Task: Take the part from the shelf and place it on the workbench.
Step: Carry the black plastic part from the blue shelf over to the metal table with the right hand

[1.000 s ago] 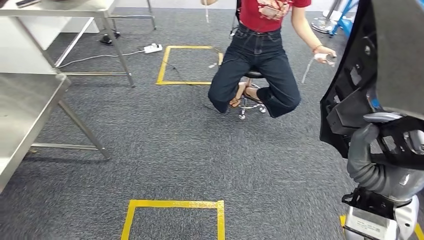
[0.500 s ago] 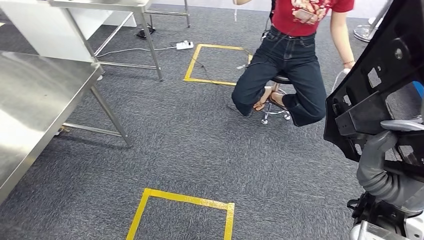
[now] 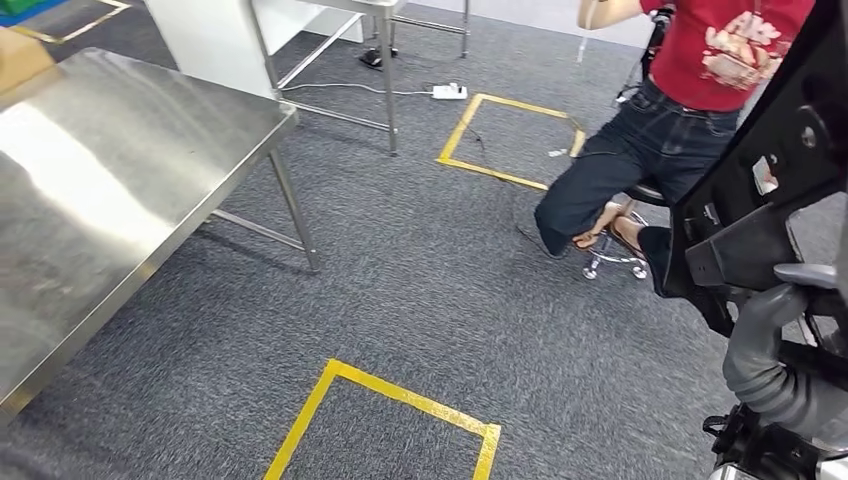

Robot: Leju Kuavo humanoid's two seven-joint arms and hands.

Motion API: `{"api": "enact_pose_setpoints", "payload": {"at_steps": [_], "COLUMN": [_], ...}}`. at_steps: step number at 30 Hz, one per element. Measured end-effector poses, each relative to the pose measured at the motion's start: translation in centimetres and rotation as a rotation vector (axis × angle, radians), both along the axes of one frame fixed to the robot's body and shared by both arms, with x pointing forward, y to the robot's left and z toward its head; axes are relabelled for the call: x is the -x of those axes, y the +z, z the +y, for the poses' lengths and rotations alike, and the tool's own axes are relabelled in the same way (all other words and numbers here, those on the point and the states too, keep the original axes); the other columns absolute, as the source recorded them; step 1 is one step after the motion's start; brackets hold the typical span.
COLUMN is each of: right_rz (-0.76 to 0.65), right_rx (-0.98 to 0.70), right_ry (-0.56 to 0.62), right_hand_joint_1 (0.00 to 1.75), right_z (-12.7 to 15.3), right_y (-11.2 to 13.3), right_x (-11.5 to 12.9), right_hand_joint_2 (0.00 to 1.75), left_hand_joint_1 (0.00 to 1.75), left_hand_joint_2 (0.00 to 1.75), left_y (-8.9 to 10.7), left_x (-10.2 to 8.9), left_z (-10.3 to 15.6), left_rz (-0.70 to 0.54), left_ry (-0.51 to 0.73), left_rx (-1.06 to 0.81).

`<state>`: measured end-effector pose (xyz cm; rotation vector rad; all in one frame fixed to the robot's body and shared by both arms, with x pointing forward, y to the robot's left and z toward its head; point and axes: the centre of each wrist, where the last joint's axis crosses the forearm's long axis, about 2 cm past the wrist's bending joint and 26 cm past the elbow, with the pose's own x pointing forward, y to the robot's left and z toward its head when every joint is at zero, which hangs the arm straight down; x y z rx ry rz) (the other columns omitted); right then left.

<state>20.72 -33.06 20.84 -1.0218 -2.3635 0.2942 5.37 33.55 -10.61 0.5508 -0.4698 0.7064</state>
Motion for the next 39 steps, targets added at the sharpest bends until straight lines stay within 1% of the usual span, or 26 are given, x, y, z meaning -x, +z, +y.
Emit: {"api": "enact_pose_setpoints", "payload": {"at_steps": [2, 8, 13, 24, 39], "right_rz": [-0.001, -0.002, 0.003, -0.009, 0.012], "right_rx": [-0.001, -0.002, -0.001, 0.004, 0.001], "right_ry": [-0.003, -0.006, -0.021, -0.040, -0.048], "right_hand_joint_1": [1.73, 1.73, 1.73, 1.73, 1.73], "right_z": [0.0, 0.0, 0.0, -0.1, -0.4], "right_y": [-0.1, -0.1, -0.4, -0.1, -0.2], "right_x": [0.1, 0.3, 0.7, 1.4, 1.7], "right_hand_joint_2": [1.75, 1.75, 1.75, 1.75, 1.75], "left_hand_joint_1": [0.00, 0.00, 0.00, 0.00, 0.00], "left_hand_joint_2": [1.75, 1.75, 1.75, 1.75, 1.75], "left_y": [-0.1, -0.3, -0.3, -0.3, -0.3], "left_x": [0.3, 1.3, 1.4, 1.1, 1.4], "left_z": [-0.4, -1.0, -1.4, -1.3, -1.7], "left_rz": [0.028, 0.061, 0.080, 0.040, 0.076], "left_ry": [-0.004, -0.006, -0.030, -0.081, -0.107], "left_rx": [0.017, 0.040, 0.052, 0.024, 0.018]}}
